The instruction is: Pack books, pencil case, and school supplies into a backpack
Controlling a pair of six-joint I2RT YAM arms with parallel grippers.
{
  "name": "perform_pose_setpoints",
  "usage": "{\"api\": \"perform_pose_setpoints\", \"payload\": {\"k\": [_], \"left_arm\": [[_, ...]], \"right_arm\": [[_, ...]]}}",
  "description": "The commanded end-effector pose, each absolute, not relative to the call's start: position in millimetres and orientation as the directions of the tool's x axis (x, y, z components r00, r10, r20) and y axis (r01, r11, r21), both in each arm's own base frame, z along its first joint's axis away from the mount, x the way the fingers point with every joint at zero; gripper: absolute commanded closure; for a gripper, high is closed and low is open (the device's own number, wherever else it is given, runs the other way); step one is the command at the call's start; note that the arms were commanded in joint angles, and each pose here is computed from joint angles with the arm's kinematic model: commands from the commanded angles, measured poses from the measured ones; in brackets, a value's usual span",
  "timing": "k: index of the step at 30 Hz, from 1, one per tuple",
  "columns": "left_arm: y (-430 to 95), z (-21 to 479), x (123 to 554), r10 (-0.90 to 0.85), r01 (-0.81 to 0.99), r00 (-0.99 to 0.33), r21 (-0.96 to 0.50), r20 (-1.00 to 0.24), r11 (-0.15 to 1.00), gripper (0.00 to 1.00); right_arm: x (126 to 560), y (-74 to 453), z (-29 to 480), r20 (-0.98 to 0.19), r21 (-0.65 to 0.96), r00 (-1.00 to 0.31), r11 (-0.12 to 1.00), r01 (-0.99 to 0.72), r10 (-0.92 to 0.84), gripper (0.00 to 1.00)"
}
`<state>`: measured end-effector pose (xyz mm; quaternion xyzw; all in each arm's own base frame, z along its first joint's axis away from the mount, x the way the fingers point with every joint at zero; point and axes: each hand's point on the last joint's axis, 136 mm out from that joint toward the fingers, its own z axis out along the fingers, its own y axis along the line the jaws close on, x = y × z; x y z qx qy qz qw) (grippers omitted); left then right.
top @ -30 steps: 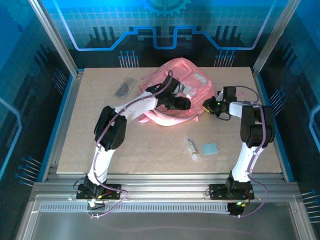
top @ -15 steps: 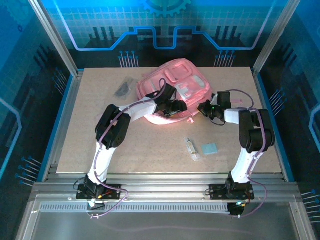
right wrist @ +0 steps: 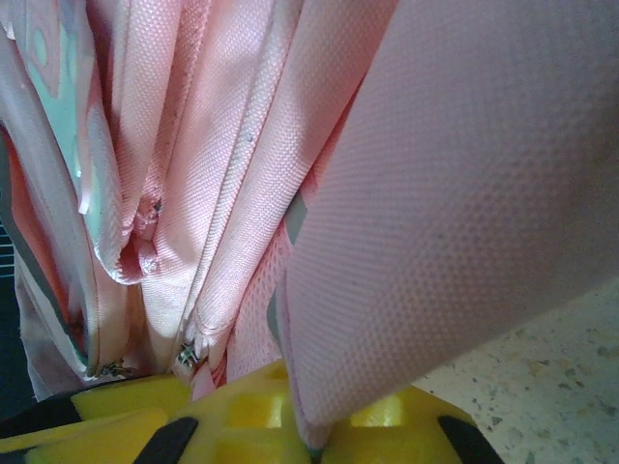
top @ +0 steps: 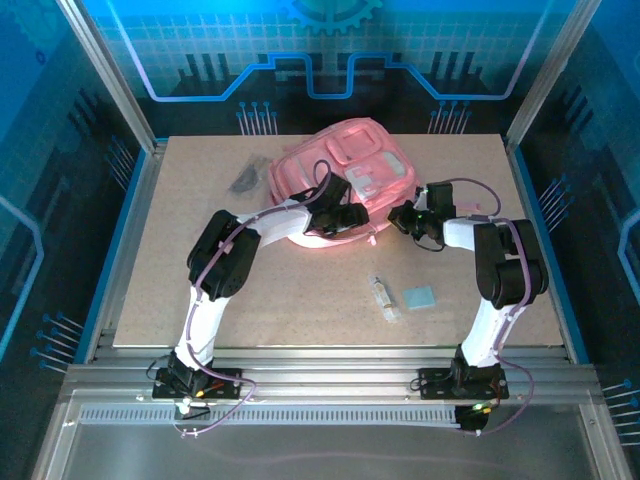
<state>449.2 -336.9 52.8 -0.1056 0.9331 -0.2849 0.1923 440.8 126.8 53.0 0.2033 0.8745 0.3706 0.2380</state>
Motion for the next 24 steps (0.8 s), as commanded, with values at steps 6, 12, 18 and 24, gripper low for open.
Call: {"api": "perform_pose_setpoints", "payload": {"k": [6,12,18,24], "left_arm": [[-339.2,55.4,473.0,-0.369,-0.026,-0.852,-0.675,-0.371,0.738,0.50],[-339.4,59.7,467.5,-0.353,-0.003,-0.852,-0.670,-0.387,0.742,0.64],[-338.7,57.6,463.5,-0.335,0.008,-0.858,-0.660,-0.390,0.751,0.74],[-340.6,76.7,452.5,-0.307,0.051,-0.859,-0.665,-0.410,0.745,0.74]], "right_arm": [[428.7,149.4,68.2,-0.281,0.764,-0.839,0.637,0.098,0.466,1.00],[431.2,152.9,68.4,-0.283,0.761,-0.843,0.642,0.093,0.458,1.00],[429.8,153.2,65.6,-0.280,0.755,-0.849,0.649,0.094,0.449,1.00],[429.2,153.7,58.5,-0.265,0.752,-0.856,0.651,0.104,0.444,1.00]]}}
